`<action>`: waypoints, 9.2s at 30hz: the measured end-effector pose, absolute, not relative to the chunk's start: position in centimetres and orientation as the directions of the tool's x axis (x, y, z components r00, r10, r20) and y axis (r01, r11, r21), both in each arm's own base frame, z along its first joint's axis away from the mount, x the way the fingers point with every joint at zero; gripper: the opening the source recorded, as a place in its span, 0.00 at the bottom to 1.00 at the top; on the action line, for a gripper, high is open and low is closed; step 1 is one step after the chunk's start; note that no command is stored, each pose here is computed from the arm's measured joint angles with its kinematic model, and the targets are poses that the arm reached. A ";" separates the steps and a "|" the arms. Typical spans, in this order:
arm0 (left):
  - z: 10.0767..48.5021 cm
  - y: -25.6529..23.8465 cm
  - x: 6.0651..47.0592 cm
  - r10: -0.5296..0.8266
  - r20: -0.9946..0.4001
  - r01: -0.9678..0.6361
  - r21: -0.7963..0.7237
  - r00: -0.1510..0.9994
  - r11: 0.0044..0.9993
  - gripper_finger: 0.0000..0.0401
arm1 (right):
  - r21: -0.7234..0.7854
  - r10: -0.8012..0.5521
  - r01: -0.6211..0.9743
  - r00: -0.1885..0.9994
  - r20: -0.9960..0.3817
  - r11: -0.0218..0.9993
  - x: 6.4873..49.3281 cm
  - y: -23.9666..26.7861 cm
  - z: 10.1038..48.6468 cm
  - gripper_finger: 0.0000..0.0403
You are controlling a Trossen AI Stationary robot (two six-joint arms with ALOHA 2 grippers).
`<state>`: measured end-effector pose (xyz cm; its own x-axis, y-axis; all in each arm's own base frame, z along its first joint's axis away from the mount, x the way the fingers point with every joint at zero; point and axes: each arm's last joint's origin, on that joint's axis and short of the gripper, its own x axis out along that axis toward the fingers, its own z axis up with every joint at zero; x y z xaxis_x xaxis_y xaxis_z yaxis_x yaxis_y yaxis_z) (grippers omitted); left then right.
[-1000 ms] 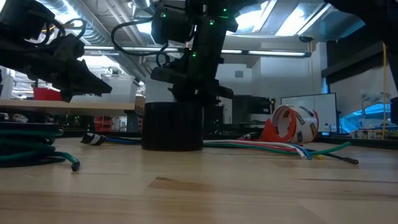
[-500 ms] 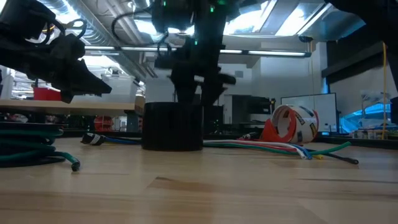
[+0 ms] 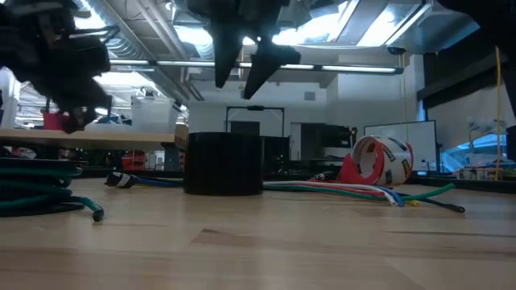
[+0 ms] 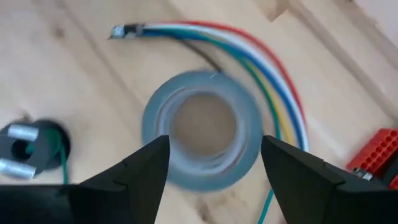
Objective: Coil cords
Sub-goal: Uncoil the green wire from the spool
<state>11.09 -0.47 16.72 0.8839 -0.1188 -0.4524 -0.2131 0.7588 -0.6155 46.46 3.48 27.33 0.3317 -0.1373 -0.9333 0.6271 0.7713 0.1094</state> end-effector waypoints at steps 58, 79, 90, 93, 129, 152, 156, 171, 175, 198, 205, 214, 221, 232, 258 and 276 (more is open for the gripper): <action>11.3 -7.9 12.8 -0.444 -0.558 -0.441 -0.829 0.701 0.343 0.37 | -0.173 -0.383 0.658 0.190 -0.904 0.733 41.2 15.6 26.1 0.64; 10.9 -10.0 14.0 -0.369 -0.608 -0.430 -0.777 0.703 0.460 0.35 | -0.185 -0.518 0.849 0.117 -0.848 0.494 27.5 17.4 26.8 0.64; 11.2 -9.9 14.3 -0.312 -0.570 -0.389 -0.784 0.760 0.485 0.35 | 0.679 -0.173 0.651 0.753 -0.635 0.339 21.9 17.2 22.8 0.64; 11.3 -9.9 14.3 -0.312 -0.563 -0.386 -0.789 0.765 0.478 0.35 | 0.791 -0.058 0.553 0.827 -0.559 0.260 22.7 17.0 19.3 0.64; 11.5 -13.3 16.3 -0.365 -0.582 -0.427 -0.799 0.727 0.423 0.35 | 0.882 0.400 0.403 0.787 -0.470 0.244 38.1 14.6 12.6 0.64; 11.5 -14.3 17.6 -0.330 -0.548 -0.320 -0.776 0.769 0.544 0.01 | 0.896 0.355 0.362 0.827 -0.436 0.257 40.7 12.9 13.5 0.64; 11.6 -14.3 17.8 -0.335 -0.531 -0.306 -0.787 0.779 0.536 0.00 | 0.899 0.341 0.350 0.838 -0.426 0.264 40.8 12.9 13.6 0.64; 14.5 -15.6 20.2 -0.443 -0.444 -0.117 -0.797 0.779 0.592 0.00 | 0.855 0.281 0.316 0.848 -0.449 0.412 42.0 13.1 15.2 0.64; 14.4 -15.7 20.1 -0.450 -0.451 -0.120 -0.796 0.771 0.593 0.00 | 0.820 0.273 0.349 0.822 -0.500 0.454 42.1 13.1 15.4 0.64; 14.6 -15.7 20.2 -0.468 -0.440 -0.109 -0.807 0.767 0.581 0.00 | 0.801 0.349 0.358 0.760 -0.549 0.479 41.8 13.3 15.0 0.49; 14.9 -15.4 20.6 -0.462 -0.408 -0.090 -0.818 0.787 0.568 0.00 | 0.817 0.389 0.322 0.756 -0.526 0.479 41.9 13.5 15.2 0.34; 15.1 -15.3 20.8 -0.461 -0.384 -0.072 -0.824 0.800 0.562 0.00 | 0.836 0.394 0.250 0.792 -0.467 0.489 42.2 13.5 15.8 0.15; 15.7 -15.4 21.0 -0.476 -0.327 -0.020 -0.839 0.817 0.543 0.00 | 0.837 0.358 0.151 0.854 -0.378 0.526 42.7 13.5 16.6 0.05; 16.8 -16.0 21.5 -0.537 -0.273 0.062 -0.849 0.798 0.525 0.00 | 0.824 0.338 0.123 0.871 -0.357 0.554 42.8 13.3 16.9 0.05; 16.3 -17.0 20.5 -0.608 -0.325 0.051 -0.854 0.724 0.517 0.00 | 0.832 0.363 0.120 0.859 -0.361 0.542 43.0 12.7 16.8 0.03; 17.1 -16.3 21.6 -0.606 -0.267 0.148 -0.824 0.749 0.547 0.00 | 0.784 0.311 0.028 0.908 -0.279 0.620 43.6 11.5 17.6 0.02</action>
<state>21.55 -16.33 17.14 0.7495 -0.6058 -0.2671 0.1482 0.5467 -0.8241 43.63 11.46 17.59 0.9084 0.3112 -0.2792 0.0284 0.6204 0.7838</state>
